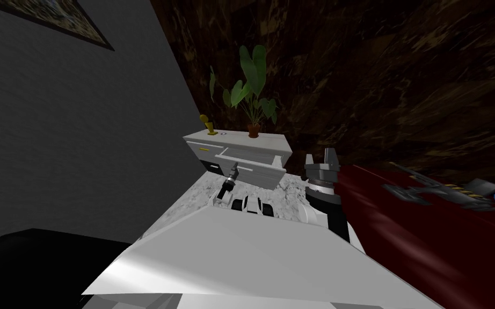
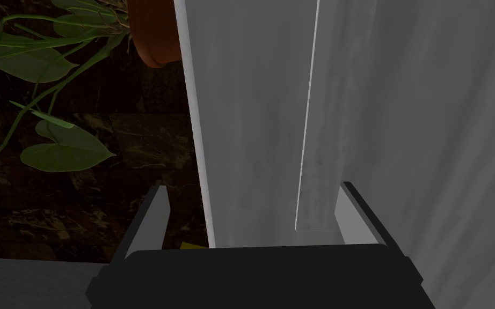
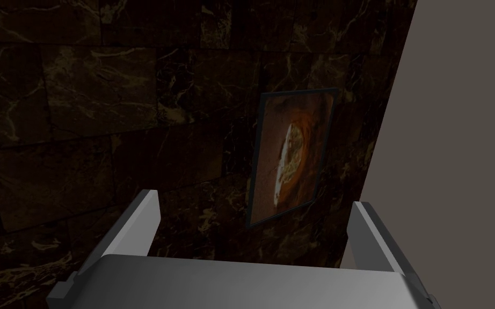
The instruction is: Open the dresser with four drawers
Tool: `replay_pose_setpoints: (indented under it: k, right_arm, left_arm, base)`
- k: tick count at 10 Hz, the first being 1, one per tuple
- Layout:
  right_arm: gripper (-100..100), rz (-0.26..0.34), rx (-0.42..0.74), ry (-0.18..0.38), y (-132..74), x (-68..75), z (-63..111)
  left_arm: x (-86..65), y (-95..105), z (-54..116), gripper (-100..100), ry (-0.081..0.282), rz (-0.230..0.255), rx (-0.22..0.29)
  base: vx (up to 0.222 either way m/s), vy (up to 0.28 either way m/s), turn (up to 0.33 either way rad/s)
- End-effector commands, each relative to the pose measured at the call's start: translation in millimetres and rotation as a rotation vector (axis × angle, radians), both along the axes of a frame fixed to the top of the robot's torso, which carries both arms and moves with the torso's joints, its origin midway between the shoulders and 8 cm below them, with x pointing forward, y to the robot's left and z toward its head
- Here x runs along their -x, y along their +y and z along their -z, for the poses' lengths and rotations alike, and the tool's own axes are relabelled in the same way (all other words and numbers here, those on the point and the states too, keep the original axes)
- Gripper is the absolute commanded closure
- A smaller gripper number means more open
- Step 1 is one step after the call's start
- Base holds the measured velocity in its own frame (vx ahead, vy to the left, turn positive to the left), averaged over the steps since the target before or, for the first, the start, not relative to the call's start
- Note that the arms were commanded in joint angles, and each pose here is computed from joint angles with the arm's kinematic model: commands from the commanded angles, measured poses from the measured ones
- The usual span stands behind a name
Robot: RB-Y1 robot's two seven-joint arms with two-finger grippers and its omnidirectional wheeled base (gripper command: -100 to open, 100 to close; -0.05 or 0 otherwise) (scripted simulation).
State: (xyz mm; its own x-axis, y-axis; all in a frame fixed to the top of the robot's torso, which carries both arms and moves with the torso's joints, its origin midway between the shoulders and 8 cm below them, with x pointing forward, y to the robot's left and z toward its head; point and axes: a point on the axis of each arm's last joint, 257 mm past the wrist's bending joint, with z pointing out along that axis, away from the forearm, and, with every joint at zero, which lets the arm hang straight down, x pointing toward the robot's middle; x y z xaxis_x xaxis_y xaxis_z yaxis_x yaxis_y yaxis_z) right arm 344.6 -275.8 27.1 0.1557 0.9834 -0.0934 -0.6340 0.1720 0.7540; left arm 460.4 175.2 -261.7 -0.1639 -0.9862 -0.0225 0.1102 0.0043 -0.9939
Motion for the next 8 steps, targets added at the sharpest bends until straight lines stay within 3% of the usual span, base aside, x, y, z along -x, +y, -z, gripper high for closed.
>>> replay_pose_setpoints:
  k: [1,2,3,8]
  right_arm:
    - [0,0.000,0.000,0.000,0,0.0,0.0]
    - [0,0.000,0.000,0.000,0,0.0,0.0]
    - [0,0.000,0.000,0.000,0,0.0,0.0]
    - [0,0.000,0.000,0.000,0,0.0,0.0]
  left_arm:
    - [-9.7,-1.5,-14.1,-100,0.002,0.002,-0.001]
    - [-6.7,0.2,-4.0,-100,0.015,0.001,-0.002]
    - [-6.9,0.5,-2.9,0,0.021,0.000,-0.002]
    - [-5.9,1.3,1.0,0,0.030,-0.001,-0.004]
  base:
    - [-0.044,-0.005,0.005]
    - [-0.015,-0.001,0.000]
    - [0.000,0.000,0.000]
    - [0.000,0.000,0.000]
